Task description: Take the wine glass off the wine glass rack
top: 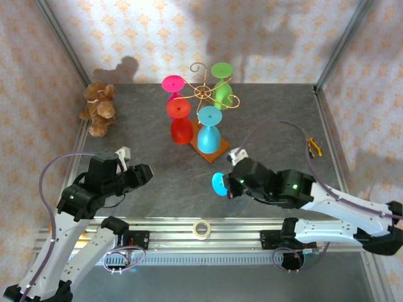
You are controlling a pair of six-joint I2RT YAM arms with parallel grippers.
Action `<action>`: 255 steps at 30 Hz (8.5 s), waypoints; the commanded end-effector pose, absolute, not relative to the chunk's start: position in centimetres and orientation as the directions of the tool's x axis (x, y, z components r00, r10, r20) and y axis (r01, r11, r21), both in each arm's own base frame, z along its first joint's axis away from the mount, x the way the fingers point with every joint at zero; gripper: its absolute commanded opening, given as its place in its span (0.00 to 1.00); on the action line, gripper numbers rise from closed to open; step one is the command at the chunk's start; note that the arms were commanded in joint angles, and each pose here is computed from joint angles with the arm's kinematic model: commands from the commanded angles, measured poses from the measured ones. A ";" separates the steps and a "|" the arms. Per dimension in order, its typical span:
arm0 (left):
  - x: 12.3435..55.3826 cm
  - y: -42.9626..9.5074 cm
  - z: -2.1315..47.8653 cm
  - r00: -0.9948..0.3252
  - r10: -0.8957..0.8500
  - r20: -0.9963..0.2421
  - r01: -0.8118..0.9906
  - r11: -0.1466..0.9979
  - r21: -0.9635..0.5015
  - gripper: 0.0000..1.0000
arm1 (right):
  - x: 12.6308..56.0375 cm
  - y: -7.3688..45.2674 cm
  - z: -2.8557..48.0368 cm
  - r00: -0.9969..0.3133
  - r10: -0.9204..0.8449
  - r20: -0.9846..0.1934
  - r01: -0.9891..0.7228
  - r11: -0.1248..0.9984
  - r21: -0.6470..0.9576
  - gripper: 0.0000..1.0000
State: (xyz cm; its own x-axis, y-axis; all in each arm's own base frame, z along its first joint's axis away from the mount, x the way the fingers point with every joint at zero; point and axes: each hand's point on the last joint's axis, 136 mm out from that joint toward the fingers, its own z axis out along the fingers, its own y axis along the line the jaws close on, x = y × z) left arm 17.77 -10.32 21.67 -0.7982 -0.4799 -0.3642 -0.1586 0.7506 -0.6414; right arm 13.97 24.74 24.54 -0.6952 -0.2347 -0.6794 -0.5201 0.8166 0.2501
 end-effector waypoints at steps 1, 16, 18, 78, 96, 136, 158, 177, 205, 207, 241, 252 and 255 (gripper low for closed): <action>17.5 -11.0 21.6 -0.809 -0.491 -0.324 -0.165 0.719 -0.675 0.45 | 14.1 26.9 27.2 -0.591 -0.249 -0.767 -0.576 0.796 0.185 0.00; 16.6 -12.9 20.5 -0.837 -0.517 -0.181 -0.211 0.609 -0.765 0.51 | 10.1 37.4 25.2 -0.442 -0.403 -0.801 -0.793 0.593 0.139 0.00; 16.5 -13.2 20.5 -0.844 -0.510 -0.169 -0.209 0.601 -0.771 0.53 | 9.6 38.3 25.0 -0.372 -0.440 -0.817 -0.817 0.573 0.063 0.00; 15.3 -15.6 16.1 -0.877 -0.477 0.057 -0.315 0.481 -0.818 0.39 | 12.2 44.4 27.2 0.083 -0.472 -0.878 -0.725 0.576 -0.378 0.00; 17.2 -16.3 15.5 -0.874 -0.483 0.059 -0.310 0.458 -0.833 0.00 | 10.9 44.9 31.2 0.070 -0.373 -0.925 -0.790 0.545 -0.279 0.00; 20.3 -16.3 18.2 -0.785 -0.567 -0.248 0.077 0.308 -0.948 0.00 | 13.0 34.6 38.7 -0.541 -0.229 -0.809 -0.700 0.655 0.283 0.64; 19.8 -15.5 19.0 -0.750 -0.604 -0.267 0.102 0.294 -0.950 0.00 | 14.3 38.5 33.7 -0.631 -0.374 -0.680 -0.716 0.618 0.325 0.63; 19.5 -15.2 20.8 -0.733 -0.609 -0.304 0.136 0.307 -0.942 0.05 | 14.4 38.2 32.5 -0.631 -0.410 -0.658 -0.721 0.624 0.303 0.00; 20.2 -10.6 18.5 -0.673 -0.537 -0.508 -0.019 0.700 -0.714 0.58 | 14.5 29.8 23.3 -0.793 -0.316 -0.520 -0.484 0.846 0.224 0.00; 20.8 -10.7 18.6 -0.677 -0.524 -0.517 -0.015 0.712 -0.702 0.58 | 15.0 28.1 22.4 -0.816 -0.287 -0.502 -0.439 0.873 0.214 0.00; 25.0 -11.8 17.8 -0.709 -0.439 -0.551 -0.005 0.785 -0.620 0.54 | 28.9 18.9 17.7 -0.904 -0.045 -0.426 -0.102 0.989 0.111 0.00; 24.5 -11.5 17.5 -0.709 -0.443 -0.549 -0.014 0.787 -0.617 0.54 | 29.7 19.2 16.9 -0.903 -0.043 -0.427 -0.093 0.991 0.097 0.00; 24.5 -11.4 17.5 -0.708 -0.444 -0.549 -0.017 0.788 -0.615 0.54 | 29.8 19.5 16.7 -0.905 -0.040 -0.424 -0.096 0.989 0.110 0.00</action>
